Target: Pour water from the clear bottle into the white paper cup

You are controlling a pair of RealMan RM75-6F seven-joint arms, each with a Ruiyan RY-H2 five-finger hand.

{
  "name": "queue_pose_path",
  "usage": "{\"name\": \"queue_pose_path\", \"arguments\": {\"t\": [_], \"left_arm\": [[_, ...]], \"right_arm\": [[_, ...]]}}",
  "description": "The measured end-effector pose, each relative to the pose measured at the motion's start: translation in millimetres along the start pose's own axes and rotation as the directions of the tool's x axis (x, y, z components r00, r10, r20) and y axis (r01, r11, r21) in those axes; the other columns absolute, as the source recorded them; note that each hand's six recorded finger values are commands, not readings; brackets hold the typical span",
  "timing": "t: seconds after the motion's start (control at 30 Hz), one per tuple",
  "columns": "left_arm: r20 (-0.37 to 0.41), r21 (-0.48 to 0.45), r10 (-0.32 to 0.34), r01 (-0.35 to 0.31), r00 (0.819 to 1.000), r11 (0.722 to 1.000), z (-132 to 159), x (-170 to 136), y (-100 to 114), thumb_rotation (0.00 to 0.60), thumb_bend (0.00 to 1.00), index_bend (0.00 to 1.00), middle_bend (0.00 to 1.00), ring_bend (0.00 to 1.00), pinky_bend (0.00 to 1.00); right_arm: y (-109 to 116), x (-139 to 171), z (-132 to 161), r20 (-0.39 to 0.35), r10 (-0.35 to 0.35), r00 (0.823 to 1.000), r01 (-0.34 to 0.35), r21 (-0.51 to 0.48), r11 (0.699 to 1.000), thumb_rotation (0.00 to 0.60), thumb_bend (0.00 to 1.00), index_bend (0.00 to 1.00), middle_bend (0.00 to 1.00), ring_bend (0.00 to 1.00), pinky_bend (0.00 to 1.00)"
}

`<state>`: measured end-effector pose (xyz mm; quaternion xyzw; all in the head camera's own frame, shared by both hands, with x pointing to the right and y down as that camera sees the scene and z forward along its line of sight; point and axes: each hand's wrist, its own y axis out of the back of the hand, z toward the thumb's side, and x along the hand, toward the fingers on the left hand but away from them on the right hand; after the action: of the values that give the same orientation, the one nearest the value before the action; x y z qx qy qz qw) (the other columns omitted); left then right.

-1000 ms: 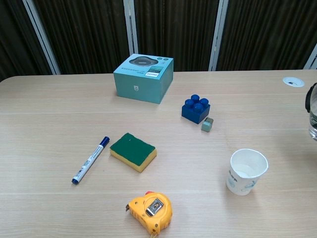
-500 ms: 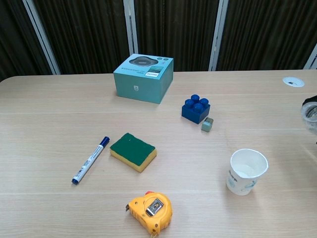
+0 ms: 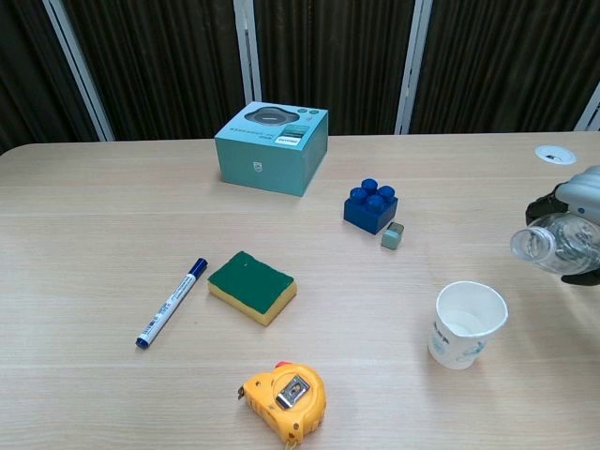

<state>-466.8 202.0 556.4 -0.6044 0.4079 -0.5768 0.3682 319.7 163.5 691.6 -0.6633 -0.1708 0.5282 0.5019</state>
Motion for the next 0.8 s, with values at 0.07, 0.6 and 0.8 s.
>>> {"name": "queue_pose_path", "arguments": {"t": [0.07,0.6,0.8], "left_arm": [[-0.001,0.001,0.0,0.0,1.0,1.0,-0.3,0.3,-0.2,0.6,0.0,0.0,0.0,0.0,0.0],[-0.002,0.003,-0.005,0.005,1.0,1.0,-0.2,1.1,-1.7,0.6,0.0,0.0,0.0,0.0,0.0],[-0.003,0.005,-0.005,0.005,1.0,1.0,-0.2,1.0,-2.1,0.6,0.0,0.0,0.0,0.0,0.0]], "right_arm": [[-0.4,-2.1,2.6,0.003,0.004,1.0,-0.004,0.02,1.0,0.6,0.52,0.58,0.66,0.5,0.45],[2.0,-6.0,4.6,0.049,-0.016,0.999,0.008,0.164,0.986,0.6,0.53,0.58,0.67,0.51,0.45],[4.4,-5.4,7.3,0.041,-0.033,0.999,0.023,0.205,0.978,0.6,0.53,0.58,0.67,0.51,0.45]]}}
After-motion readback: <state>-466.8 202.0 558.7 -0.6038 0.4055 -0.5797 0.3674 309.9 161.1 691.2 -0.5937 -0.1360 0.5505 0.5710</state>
